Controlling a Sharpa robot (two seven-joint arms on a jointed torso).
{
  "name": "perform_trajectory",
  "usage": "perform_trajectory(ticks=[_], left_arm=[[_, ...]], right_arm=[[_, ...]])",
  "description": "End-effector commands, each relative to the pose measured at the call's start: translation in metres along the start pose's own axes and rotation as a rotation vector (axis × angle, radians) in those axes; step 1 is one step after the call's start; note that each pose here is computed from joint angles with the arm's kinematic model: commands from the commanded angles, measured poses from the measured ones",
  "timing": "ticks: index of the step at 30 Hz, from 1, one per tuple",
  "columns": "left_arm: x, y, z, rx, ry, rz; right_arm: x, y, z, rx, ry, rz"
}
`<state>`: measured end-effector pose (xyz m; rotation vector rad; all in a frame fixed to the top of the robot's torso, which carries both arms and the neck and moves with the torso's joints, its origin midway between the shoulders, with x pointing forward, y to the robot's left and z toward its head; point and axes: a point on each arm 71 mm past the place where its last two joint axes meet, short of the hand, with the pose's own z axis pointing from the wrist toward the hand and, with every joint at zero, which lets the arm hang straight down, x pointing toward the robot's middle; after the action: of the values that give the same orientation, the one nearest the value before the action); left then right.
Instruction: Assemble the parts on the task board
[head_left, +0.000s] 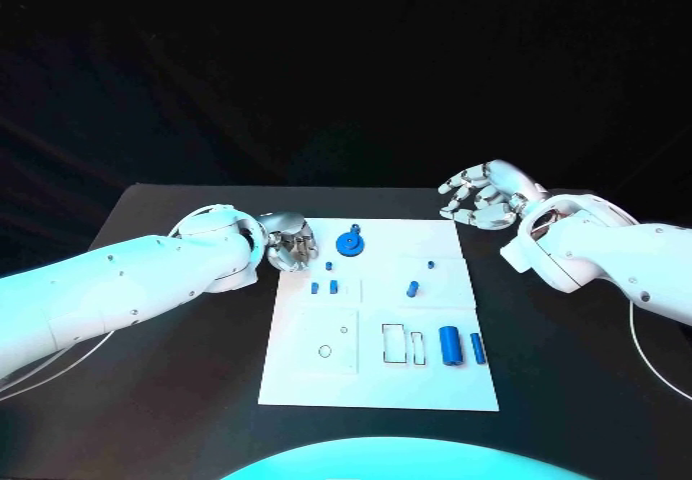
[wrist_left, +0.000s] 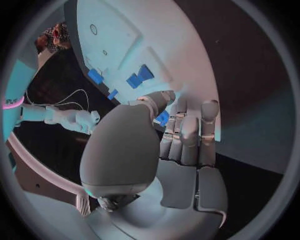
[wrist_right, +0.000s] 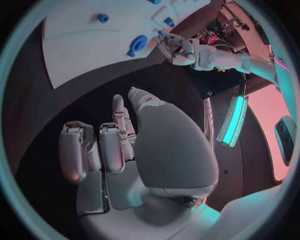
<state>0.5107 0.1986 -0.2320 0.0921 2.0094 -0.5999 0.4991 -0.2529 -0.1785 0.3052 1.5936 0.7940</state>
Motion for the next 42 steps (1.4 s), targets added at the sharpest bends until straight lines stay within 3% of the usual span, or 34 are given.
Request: perform_trajectory(ticks=[1,4,8,13,16,25,32,42], left_arm=[[-0.0121,0.0110,-0.0074,0.033,-0.093,-0.252],[-0.0205,0.0214,-0.0159,0.056,-0.160,-0.392],[-0.0286,0.0296,-0.0261,0.098,-0.238,-0.595],[-0.0354,0.0330,-0.0372,0.184,-0.307,-0.882],[-0.0379,0.0340,-0.0423,0.228,-0.325,-0.974],[-0.0406,0.0326,-0.0509,0.299,-0.343,-1.108],[-0.0404,0.0303,-0.0533,0.316,-0.340,-1.135],[-0.0402,0.0311,-0.0542,0.313,-0.337,-1.144]], right_arm=[[0.017,-0.005,-0.003,0.013,0.196,-0.164],[0.024,-0.010,-0.006,0.010,0.241,-0.256],[0.031,-0.015,-0.009,0.010,0.261,-0.357],[0.043,-0.018,-0.014,0.017,0.278,-0.450],[0.051,-0.018,-0.017,0.016,0.288,-0.481],[0.065,-0.013,-0.018,-0.006,0.254,-0.512],[0.071,-0.006,-0.016,-0.038,0.231,-0.498],[0.078,-0.002,-0.015,-0.044,0.252,-0.486]])
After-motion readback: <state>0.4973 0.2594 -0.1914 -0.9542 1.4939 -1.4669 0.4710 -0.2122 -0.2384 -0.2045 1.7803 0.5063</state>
